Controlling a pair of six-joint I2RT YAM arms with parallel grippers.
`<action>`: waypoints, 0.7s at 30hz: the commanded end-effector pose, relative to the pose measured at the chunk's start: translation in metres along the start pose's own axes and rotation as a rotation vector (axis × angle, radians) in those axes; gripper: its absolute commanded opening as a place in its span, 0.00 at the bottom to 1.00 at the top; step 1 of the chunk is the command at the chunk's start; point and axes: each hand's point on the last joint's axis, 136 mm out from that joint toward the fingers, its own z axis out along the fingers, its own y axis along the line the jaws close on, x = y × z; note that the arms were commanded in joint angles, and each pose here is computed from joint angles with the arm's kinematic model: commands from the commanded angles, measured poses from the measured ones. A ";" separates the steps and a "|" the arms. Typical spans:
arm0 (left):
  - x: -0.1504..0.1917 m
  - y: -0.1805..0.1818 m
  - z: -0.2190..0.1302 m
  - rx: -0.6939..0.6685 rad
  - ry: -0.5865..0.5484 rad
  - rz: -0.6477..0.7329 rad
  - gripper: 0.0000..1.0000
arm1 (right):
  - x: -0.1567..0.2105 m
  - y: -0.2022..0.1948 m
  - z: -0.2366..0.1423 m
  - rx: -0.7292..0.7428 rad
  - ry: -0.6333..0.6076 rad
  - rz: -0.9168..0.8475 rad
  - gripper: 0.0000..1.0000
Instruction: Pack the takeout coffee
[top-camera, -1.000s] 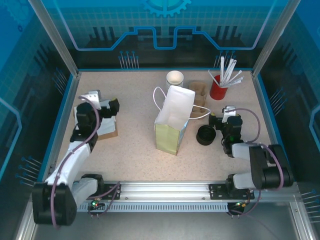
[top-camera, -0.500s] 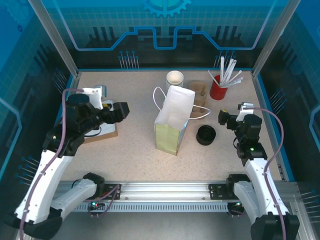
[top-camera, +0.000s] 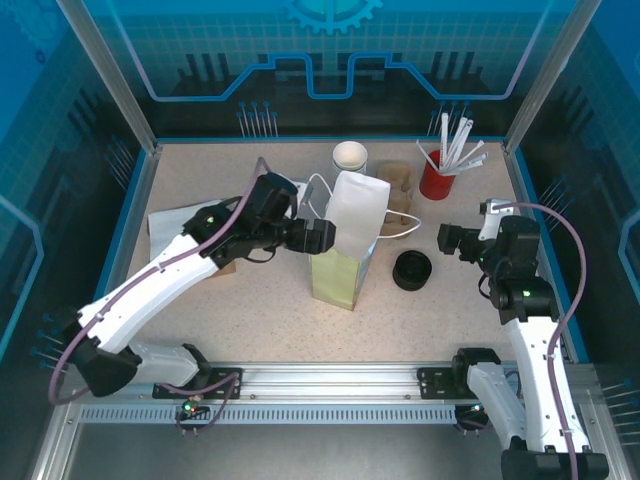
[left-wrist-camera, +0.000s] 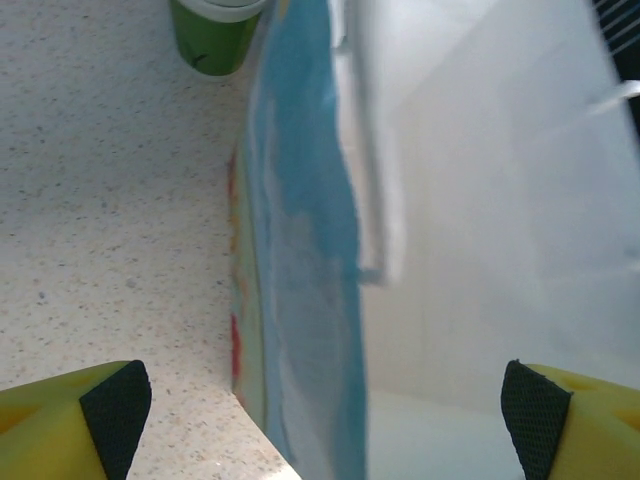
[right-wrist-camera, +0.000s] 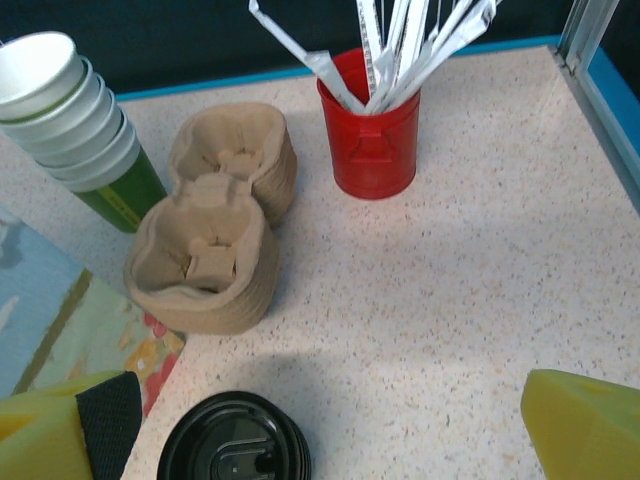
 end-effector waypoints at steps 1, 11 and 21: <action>-0.022 -0.002 -0.002 -0.032 -0.061 0.025 0.91 | 0.006 -0.001 -0.007 0.000 0.015 0.015 1.00; -0.037 -0.004 0.011 -0.073 -0.064 0.096 0.40 | 0.014 -0.005 -0.002 0.016 0.029 0.019 1.00; -0.030 0.000 0.017 -0.093 -0.025 0.112 0.19 | 0.012 -0.007 -0.001 0.025 0.022 0.013 1.00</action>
